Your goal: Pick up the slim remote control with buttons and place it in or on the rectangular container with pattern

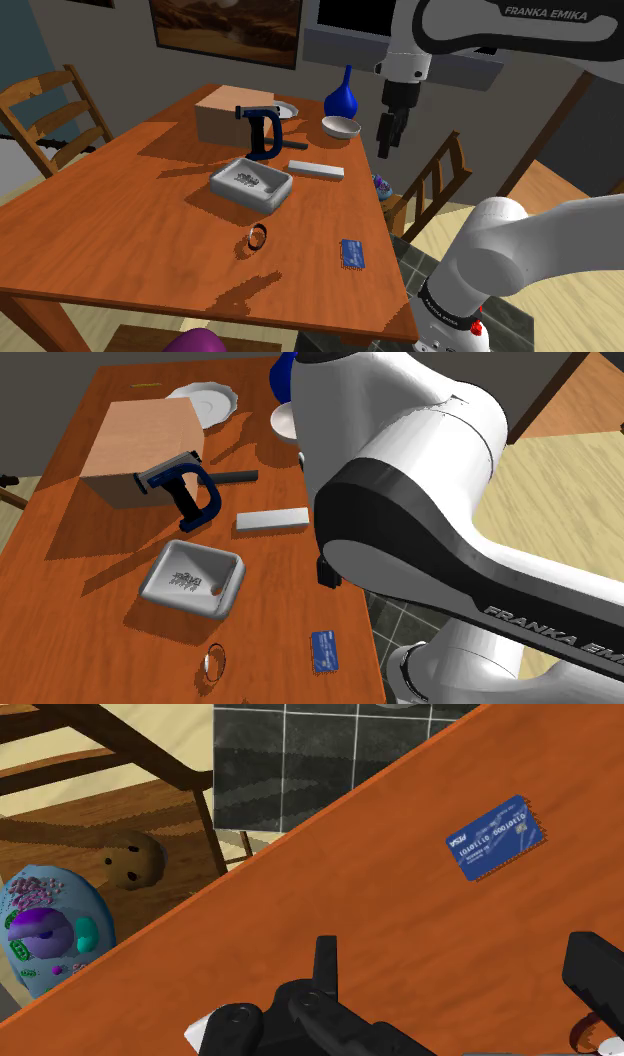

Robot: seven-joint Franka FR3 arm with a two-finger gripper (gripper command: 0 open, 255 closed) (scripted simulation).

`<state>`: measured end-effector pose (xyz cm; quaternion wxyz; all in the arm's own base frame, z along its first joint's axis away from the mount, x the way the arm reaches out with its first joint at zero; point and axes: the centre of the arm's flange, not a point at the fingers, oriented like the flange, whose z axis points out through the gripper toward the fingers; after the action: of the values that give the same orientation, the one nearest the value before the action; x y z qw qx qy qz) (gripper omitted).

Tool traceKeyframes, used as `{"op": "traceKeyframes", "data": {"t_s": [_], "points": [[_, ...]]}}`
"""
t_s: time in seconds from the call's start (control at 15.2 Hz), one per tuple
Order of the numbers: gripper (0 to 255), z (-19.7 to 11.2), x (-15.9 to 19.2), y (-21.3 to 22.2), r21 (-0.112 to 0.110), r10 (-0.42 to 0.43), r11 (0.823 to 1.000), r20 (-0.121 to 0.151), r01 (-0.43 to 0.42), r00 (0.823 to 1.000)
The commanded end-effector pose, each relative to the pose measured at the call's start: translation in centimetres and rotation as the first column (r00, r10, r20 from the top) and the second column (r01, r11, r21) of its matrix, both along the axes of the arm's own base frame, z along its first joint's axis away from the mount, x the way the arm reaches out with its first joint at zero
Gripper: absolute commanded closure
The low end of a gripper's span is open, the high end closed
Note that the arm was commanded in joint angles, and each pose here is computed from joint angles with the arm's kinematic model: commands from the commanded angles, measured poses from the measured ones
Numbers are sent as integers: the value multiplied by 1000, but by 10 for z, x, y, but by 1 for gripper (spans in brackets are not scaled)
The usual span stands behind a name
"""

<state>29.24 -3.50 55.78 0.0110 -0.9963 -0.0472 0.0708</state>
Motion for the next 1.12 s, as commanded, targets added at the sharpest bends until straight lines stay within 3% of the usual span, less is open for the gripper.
{"op": "traceKeyframes", "data": {"t_s": [0.0,0.53,1.06], "points": [[0,0,0,0,0,0,1000,0,0,1000],[0,-62,65,-42,-5,110,994,46,-110,993],[0,-122,137,-76,-15,218,976,91,-217,972]]}}
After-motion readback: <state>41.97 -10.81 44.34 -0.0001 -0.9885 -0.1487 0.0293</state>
